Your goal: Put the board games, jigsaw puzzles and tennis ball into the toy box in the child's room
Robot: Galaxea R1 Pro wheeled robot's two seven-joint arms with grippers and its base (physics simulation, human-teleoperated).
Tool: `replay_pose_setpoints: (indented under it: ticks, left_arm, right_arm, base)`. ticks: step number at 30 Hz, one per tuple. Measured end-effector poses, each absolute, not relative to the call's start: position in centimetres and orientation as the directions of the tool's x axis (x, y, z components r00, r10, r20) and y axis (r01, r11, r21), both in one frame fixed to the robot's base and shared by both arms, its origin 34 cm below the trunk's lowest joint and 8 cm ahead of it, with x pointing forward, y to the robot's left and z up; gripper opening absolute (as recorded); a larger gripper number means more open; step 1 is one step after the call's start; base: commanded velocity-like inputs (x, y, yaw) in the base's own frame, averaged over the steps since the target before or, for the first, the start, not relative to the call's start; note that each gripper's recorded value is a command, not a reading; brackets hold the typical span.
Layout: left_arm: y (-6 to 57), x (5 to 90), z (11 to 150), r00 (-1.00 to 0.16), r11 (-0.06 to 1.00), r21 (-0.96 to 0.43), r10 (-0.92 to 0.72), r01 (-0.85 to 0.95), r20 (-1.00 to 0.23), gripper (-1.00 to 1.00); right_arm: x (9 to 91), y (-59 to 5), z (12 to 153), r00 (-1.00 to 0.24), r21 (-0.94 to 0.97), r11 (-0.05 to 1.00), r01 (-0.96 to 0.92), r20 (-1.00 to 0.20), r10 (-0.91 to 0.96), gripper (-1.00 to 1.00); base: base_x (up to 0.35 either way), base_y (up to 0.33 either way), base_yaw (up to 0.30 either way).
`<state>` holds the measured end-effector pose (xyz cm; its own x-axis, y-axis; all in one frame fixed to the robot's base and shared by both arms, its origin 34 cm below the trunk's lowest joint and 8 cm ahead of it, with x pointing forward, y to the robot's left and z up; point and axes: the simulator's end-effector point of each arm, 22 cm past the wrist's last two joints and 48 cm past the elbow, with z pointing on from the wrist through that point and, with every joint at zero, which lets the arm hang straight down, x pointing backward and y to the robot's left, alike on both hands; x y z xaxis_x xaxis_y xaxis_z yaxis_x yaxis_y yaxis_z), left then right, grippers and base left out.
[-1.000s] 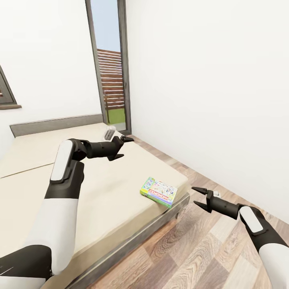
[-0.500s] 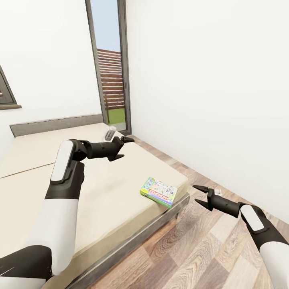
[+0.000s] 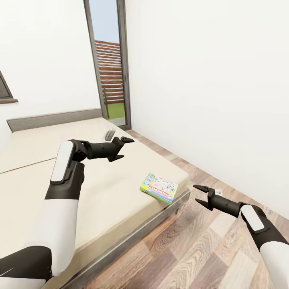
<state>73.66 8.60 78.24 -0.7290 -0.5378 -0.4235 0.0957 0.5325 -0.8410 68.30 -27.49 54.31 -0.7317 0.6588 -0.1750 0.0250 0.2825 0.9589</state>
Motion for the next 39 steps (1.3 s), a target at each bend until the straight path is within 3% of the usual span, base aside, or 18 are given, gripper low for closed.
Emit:
replay_pose_setpoints:
  ticks: [29, 39]
  left_arm:
    - [8.7, 76.2, 70.8, -0.769, 0.534, -0.846, -0.539, 0.004, -0.344, 1.00]
    - [8.7, 76.1, 70.6, -0.770, 0.533, -0.846, -0.539, 0.002, -0.341, 1.00]
  right_arm:
    - [68.3, -27.5, 47.6, -0.745, 0.952, 0.279, 0.128, -0.094, 0.661, 1.00]
    - [68.3, -27.5, 47.6, -0.745, 0.952, 0.279, 0.128, -0.093, 0.660, 1.00]
  base:
    - [0.000, 0.000, 0.002]
    - [0.000, 0.000, 0.143]
